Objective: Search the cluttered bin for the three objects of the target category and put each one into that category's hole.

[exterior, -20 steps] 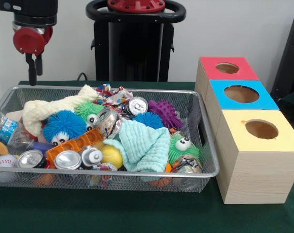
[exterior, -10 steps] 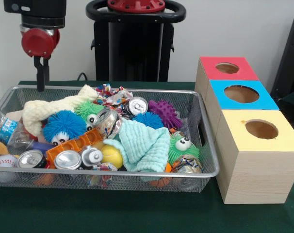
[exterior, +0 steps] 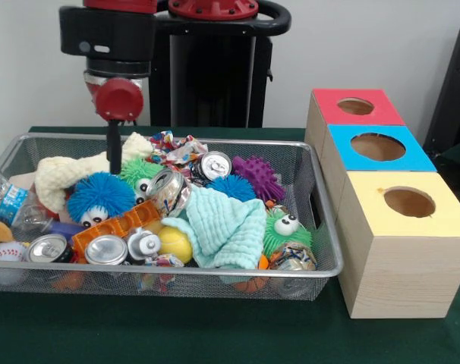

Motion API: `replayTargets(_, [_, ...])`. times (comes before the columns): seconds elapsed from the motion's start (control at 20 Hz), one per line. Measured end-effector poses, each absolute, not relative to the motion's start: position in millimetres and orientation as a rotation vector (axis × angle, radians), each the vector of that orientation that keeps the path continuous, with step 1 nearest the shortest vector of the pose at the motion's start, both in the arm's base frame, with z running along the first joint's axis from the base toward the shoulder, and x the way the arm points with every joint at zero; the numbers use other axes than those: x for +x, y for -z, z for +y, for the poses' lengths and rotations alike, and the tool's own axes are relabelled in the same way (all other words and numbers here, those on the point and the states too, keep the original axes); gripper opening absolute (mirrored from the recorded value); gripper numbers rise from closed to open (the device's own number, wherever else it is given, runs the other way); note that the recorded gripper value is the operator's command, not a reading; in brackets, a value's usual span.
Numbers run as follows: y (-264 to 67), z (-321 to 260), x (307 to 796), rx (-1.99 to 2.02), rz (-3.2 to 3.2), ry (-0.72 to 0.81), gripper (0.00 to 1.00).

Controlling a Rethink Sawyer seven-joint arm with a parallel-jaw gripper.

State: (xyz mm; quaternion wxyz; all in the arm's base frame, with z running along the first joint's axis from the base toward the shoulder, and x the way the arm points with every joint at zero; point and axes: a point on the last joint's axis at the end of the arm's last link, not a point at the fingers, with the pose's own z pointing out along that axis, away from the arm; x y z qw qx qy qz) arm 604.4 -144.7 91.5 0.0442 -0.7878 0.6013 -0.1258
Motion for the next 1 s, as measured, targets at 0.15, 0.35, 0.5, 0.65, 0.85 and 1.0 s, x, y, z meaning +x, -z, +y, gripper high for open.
replayTargets(0.15, [-79, -134, 601, -2.419, 1.816, 0.354, 1.00])
replayTargets(0.35, [-67, -138, 595, -2.384, 1.852, 0.297, 1.00])
replayTargets(0.5, [-63, -154, 590, -2.316, 1.921, 0.250, 1.00])
replayTargets(0.65, [-59, -176, 587, -2.240, 2.006, 0.203, 1.00])
replayTargets(0.85, [-54, -211, 584, -2.146, 2.128, 0.143, 1.00])
replayTargets(1.0, [-50, -232, 582, -2.106, 2.193, 0.098, 1.00])
